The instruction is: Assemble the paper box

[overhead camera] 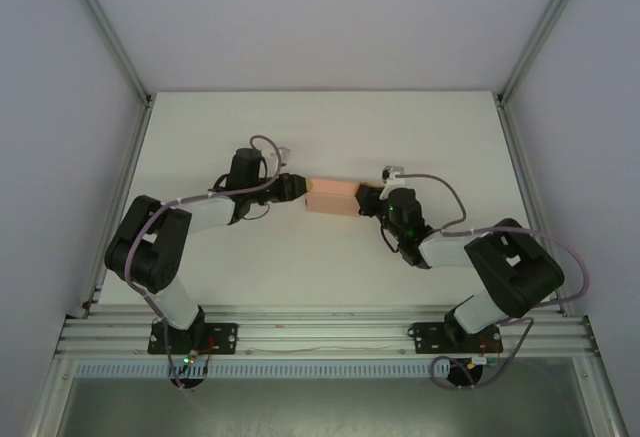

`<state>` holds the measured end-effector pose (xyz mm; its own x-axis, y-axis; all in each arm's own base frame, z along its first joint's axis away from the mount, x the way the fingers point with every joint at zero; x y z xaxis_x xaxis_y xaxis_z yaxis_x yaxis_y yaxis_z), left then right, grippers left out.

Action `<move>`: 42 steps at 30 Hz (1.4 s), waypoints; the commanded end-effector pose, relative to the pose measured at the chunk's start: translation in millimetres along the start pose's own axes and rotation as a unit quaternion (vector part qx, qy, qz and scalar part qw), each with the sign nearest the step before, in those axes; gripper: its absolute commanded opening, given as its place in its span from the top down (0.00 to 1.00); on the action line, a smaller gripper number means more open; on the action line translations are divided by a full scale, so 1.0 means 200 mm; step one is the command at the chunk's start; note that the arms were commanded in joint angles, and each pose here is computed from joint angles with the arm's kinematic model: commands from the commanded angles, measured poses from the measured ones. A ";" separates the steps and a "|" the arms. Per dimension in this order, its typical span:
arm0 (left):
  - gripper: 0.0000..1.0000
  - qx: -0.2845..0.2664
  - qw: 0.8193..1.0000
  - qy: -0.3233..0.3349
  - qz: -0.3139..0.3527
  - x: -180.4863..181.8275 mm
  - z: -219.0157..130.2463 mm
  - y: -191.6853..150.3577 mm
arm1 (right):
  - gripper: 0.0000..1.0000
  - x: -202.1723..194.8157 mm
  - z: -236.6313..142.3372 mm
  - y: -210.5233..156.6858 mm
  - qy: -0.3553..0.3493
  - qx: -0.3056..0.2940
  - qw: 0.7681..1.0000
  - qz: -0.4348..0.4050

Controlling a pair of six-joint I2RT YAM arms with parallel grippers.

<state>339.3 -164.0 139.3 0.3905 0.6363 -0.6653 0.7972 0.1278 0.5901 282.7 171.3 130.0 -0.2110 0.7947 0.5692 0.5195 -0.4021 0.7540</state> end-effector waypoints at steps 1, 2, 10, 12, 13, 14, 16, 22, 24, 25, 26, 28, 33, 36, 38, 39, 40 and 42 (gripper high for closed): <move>0.85 0.109 0.986 0.114 -0.045 0.23 0.00 -0.35 | 0.93 -0.36 -0.14 -0.44 -0.146 0.204 0.967 -0.038; 0.88 0.104 0.986 0.122 -0.035 0.24 -0.01 -0.37 | 0.96 -0.37 -0.15 -0.44 -0.148 0.199 0.968 -0.041; 0.88 0.090 0.989 0.118 -0.015 0.27 0.02 -0.40 | 1.00 -0.35 -0.13 -0.43 -0.129 0.179 0.974 -0.059; 0.88 0.085 0.990 0.110 -0.012 0.25 0.04 -0.38 | 1.00 -0.32 -0.11 -0.40 -0.128 0.181 0.973 -0.063; 0.87 0.081 0.991 0.104 -0.007 0.23 0.04 -0.37 | 1.00 -0.31 -0.10 -0.38 -0.128 0.182 0.973 -0.063; 0.83 0.076 0.992 0.102 -0.003 0.21 0.03 -0.35 | 1.00 -0.28 -0.09 -0.34 -0.126 0.184 0.973 -0.064; 0.70 0.068 0.992 0.101 0.008 0.15 0.02 -0.29 | 0.94 -0.23 -0.07 -0.27 -0.139 0.186 0.971 -0.061; 0.26 0.022 0.986 0.158 0.048 -0.02 -0.07 -0.03 | 0.65 -0.03 -0.06 0.01 -0.139 0.153 0.976 -0.063; 0.11 0.005 0.987 0.153 0.058 -0.09 -0.09 0.06 | 0.52 0.05 -0.06 0.11 -0.124 0.140 0.980 -0.072; 0.01 -0.003 0.986 0.152 0.063 -0.12 -0.10 0.10 | 0.45 0.08 -0.06 0.15 -0.119 0.135 0.981 -0.075; 0.00 -0.012 0.986 0.151 0.070 -0.15 -0.11 0.15 | 0.40 0.12 -0.06 0.21 -0.114 0.127 0.982 -0.078; 0.00 -0.029 0.984 0.156 0.079 -0.20 -0.15 0.23 | 0.34 0.19 -0.07 0.29 -0.102 0.113 0.984 -0.087; 0.00 -0.076 0.973 0.197 0.097 -0.27 -0.26 0.34 | 0.00 0.32 -0.08 0.42 -0.053 0.103 0.981 -0.154; 0.00 -0.088 0.971 0.202 0.093 -0.27 -0.29 0.33 | 0.00 0.33 -0.07 0.46 -0.067 0.098 0.978 -0.169; 0.00 -0.073 0.977 0.174 0.094 -0.27 -0.25 0.29 | 0.00 0.34 -0.06 0.45 -0.053 0.115 0.975 -0.184; 0.00 -0.063 0.981 0.159 0.091 -0.26 -0.23 0.28 | 0.00 0.34 -0.06 0.42 -0.043 0.127 0.972 -0.191; 0.00 -0.051 0.984 0.149 0.088 -0.25 -0.21 0.26 | 0.00 0.33 -0.06 0.41 -0.042 0.132 0.972 -0.189; 0.00 -0.030 0.987 0.141 0.074 -0.22 -0.16 0.23 | 0.00 0.30 -0.05 0.39 -0.057 0.141 0.974 -0.167</move>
<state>346.3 -157.3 234.2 0.3426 0.8551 -0.3890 0.6433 0.0883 0.7605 305.4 185.1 241.7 -0.3209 0.9073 0.2715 0.5921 -0.0315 0.8052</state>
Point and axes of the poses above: each hand's point on the last joint's axis, 136 mm out from that joint toward the fingers, its own z axis out along the fingers, its own x axis along the line the jaws close on, y = z × x, the point moved 8 cm from there along -z, back along the fingers, and after that the axes turned 6 degrees about z, right-handed, at the moved point
